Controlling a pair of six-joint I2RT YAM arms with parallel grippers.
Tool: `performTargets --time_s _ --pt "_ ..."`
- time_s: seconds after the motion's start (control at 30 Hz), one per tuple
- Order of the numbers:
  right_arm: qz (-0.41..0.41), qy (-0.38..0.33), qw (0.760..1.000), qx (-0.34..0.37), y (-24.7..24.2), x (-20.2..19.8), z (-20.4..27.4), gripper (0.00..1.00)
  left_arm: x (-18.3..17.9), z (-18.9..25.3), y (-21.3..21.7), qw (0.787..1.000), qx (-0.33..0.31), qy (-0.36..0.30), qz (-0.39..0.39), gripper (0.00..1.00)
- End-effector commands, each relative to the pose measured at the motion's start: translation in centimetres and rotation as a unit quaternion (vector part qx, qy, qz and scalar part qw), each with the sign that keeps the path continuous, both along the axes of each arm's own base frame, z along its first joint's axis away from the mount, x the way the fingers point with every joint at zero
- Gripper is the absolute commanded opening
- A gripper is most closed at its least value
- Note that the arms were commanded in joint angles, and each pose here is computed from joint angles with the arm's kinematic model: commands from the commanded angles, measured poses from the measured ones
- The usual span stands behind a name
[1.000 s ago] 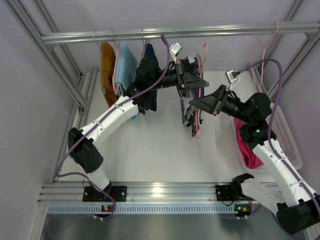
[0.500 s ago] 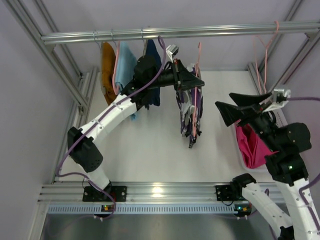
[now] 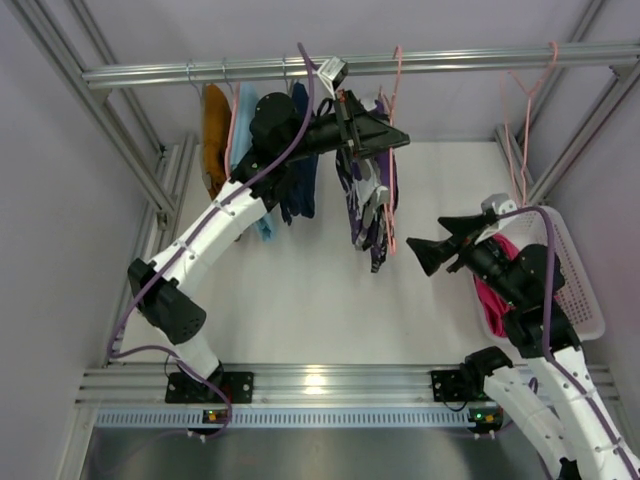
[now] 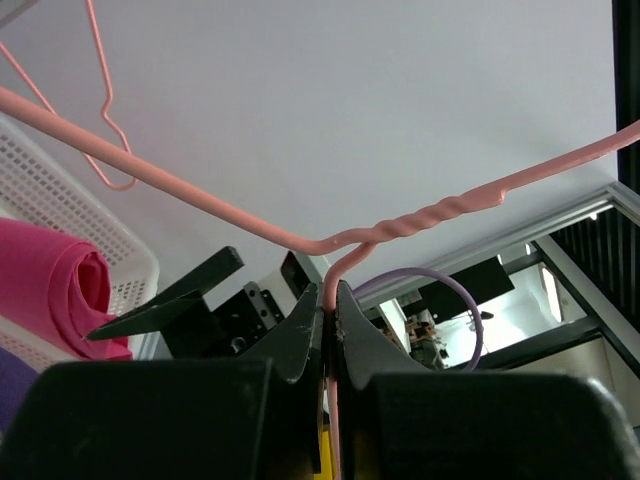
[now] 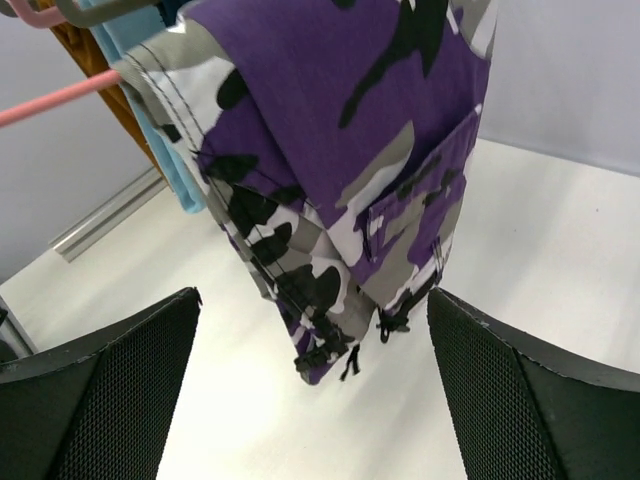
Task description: Remove the trousers from the hanger
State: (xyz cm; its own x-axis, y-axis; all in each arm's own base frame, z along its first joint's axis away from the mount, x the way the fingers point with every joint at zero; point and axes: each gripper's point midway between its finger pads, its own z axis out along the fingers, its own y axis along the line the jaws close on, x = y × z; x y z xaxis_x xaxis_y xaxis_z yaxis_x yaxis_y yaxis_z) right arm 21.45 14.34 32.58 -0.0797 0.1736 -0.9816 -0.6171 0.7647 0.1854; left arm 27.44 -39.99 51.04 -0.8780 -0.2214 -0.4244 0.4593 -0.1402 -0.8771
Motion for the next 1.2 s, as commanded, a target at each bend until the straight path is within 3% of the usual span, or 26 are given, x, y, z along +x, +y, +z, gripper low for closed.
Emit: performTargets --time_s 0.0,0.33,0.43,0.57,0.7,1.0,1.17 --pt "0.016 -0.056 0.998 0.011 0.9 0.8 2.8 0.94 -2.7 7.7 2.3 0.987 -0.1 -0.129 0.013 0.0" --pt "0.071 -0.074 0.994 0.037 5.3 1.5 4.4 0.95 -2.2 8.1 2.0 0.986 -0.104 -0.131 0.016 0.0" --pt "0.056 -0.081 0.995 0.034 6.1 2.2 4.9 0.95 -2.1 8.0 1.9 0.986 -0.104 -0.129 0.016 0.0" --pt "-0.027 -0.063 0.997 0.032 4.4 4.8 4.4 0.93 -2.6 8.3 2.1 0.985 -0.105 -0.135 0.014 0.0" --pt "-0.088 -0.054 0.994 0.017 2.5 5.9 3.6 0.84 -2.9 8.5 2.3 0.985 -0.106 -0.138 0.012 0.0" --pt "-0.139 -0.081 0.987 0.022 0.8 6.8 5.4 0.6 -3.0 8.8 2.4 0.984 -0.111 -0.138 0.012 0.0" --pt "-0.124 -0.105 0.987 0.017 1.4 6.7 7.3 0.61 -3.0 8.9 2.3 0.984 -0.113 -0.138 0.013 0.0"
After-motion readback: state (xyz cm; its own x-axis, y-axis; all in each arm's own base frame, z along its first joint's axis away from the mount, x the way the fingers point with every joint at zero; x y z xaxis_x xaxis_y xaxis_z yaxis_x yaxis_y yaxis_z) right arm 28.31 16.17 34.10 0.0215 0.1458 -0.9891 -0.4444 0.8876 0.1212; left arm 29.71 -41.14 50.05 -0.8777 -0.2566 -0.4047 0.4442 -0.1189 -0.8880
